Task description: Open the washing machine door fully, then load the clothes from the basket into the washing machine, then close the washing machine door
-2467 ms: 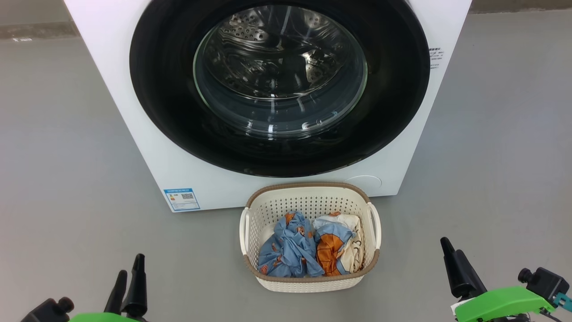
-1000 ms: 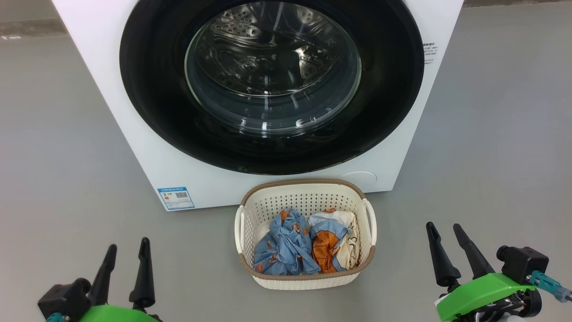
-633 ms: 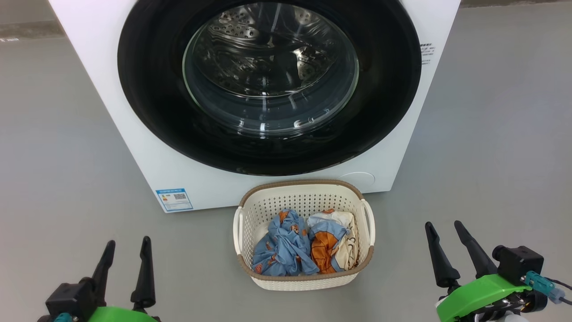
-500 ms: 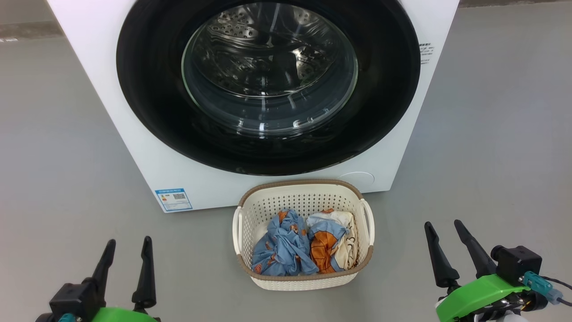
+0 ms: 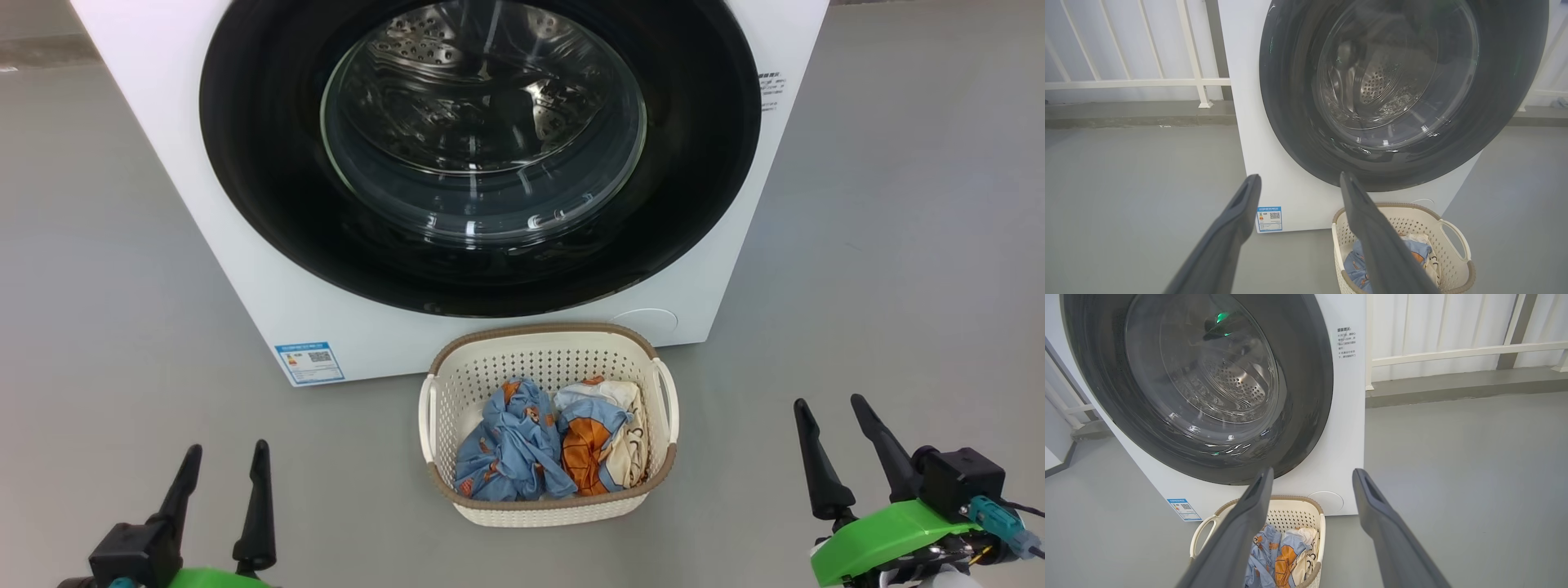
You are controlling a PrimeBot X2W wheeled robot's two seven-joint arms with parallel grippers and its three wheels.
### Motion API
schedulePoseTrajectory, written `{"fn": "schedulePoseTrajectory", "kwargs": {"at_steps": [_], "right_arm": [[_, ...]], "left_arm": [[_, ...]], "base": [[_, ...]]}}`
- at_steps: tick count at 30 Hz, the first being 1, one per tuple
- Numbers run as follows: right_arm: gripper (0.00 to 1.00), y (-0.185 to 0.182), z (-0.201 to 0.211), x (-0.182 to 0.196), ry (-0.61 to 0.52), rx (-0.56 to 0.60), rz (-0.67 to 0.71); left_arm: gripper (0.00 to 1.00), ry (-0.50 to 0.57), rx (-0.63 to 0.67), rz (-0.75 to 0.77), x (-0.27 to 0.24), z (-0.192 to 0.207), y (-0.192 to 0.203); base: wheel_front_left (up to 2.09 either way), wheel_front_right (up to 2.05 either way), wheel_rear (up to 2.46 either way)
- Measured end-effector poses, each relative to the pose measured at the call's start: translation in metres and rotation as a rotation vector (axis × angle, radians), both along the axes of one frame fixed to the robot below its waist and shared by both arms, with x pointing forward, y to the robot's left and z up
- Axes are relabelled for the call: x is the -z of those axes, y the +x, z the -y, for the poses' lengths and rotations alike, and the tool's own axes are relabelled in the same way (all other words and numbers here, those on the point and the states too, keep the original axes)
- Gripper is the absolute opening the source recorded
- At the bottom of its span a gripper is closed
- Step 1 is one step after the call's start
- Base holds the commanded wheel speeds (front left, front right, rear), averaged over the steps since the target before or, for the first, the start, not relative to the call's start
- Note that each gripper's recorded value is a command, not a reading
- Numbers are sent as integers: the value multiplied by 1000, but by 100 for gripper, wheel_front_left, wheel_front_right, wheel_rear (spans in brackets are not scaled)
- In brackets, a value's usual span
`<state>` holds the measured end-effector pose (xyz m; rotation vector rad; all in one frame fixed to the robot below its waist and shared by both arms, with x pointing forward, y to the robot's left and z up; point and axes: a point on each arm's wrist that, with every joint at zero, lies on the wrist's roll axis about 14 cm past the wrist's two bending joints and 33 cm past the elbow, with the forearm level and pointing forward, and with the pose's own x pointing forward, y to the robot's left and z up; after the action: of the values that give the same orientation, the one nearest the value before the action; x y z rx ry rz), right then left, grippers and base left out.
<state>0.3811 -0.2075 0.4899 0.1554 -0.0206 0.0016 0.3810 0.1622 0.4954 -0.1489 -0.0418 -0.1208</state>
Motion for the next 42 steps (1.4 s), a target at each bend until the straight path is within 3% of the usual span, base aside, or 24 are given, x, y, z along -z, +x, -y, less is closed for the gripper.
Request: {"fn": "schedulePoseTrajectory", "kwargs": {"at_steps": [23,42], "right_arm": [[100,-2,9,2,10,52,-1],[100,1,7,6,15,50,-11]], "left_arm": [[100,-3,-44,-53,17,-11,1],[100,5,-38,-60,20,-8,8]], "base": [[10,5,-14],[105,105,-210]]}}
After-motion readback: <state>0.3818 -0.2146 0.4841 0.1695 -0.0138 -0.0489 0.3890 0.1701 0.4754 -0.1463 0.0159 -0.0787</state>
